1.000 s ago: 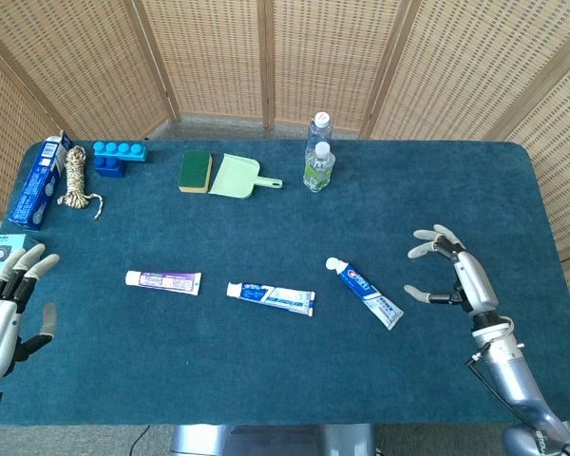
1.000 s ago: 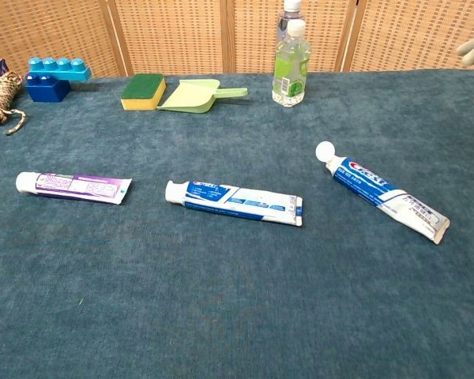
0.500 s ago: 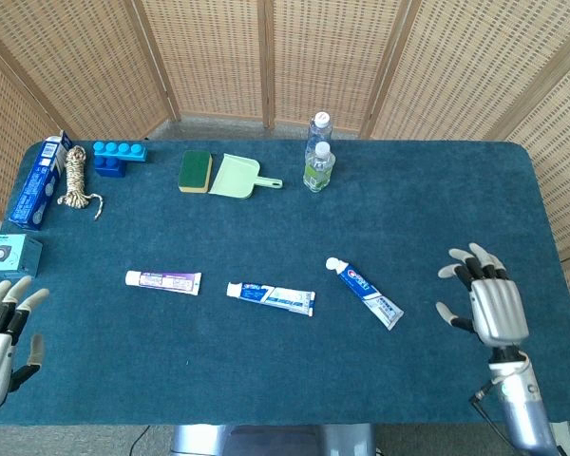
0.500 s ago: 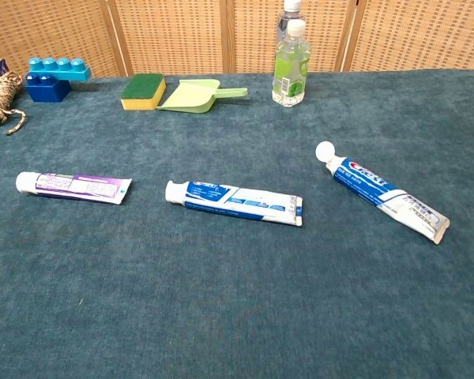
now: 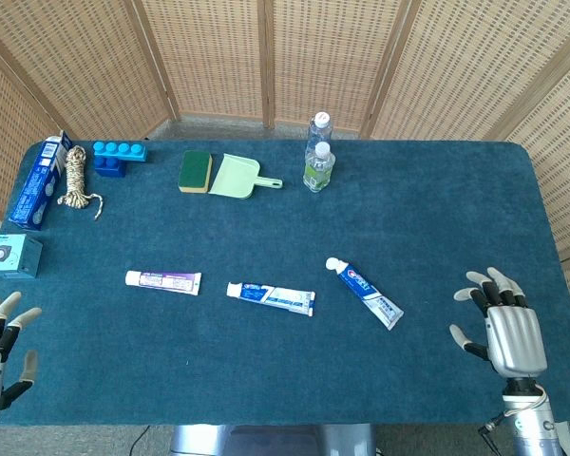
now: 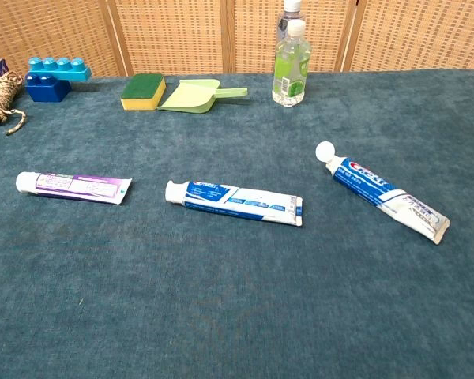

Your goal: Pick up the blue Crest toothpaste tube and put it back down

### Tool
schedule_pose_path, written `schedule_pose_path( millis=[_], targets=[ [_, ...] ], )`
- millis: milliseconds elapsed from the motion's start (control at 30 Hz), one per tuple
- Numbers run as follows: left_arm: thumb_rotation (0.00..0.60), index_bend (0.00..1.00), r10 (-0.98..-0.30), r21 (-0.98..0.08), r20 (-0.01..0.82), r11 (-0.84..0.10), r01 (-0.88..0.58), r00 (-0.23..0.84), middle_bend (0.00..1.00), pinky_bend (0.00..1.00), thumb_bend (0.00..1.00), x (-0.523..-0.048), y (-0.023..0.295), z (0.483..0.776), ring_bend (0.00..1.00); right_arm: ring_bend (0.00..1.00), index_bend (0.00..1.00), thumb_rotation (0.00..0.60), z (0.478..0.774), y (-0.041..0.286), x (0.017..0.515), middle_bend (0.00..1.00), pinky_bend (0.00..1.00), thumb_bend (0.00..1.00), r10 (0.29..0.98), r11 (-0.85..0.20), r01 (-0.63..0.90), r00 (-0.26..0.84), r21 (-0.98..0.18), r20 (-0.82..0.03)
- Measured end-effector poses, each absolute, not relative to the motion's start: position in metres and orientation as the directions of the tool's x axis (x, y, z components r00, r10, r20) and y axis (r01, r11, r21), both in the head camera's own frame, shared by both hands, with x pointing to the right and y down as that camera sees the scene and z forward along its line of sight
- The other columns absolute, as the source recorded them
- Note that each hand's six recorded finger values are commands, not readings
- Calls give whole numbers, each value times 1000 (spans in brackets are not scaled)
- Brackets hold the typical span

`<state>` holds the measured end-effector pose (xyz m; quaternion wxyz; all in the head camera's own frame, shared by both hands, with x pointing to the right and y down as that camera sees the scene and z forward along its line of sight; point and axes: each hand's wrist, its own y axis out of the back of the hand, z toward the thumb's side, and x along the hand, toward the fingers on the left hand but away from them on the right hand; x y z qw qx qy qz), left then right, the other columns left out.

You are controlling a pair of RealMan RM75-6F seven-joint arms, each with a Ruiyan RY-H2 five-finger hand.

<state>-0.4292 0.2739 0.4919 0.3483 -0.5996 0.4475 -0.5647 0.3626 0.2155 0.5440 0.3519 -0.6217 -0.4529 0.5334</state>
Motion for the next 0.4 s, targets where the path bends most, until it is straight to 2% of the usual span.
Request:
schedule_pose_path(
  millis=[400],
  targets=[
    [600,229,-936,-927,351,-343,-149,-34,112,38,480,-421,273,483,0,116,396,600,550,225,367,260,172,233,926,-371,222,18,-902,-377]
  ],
)
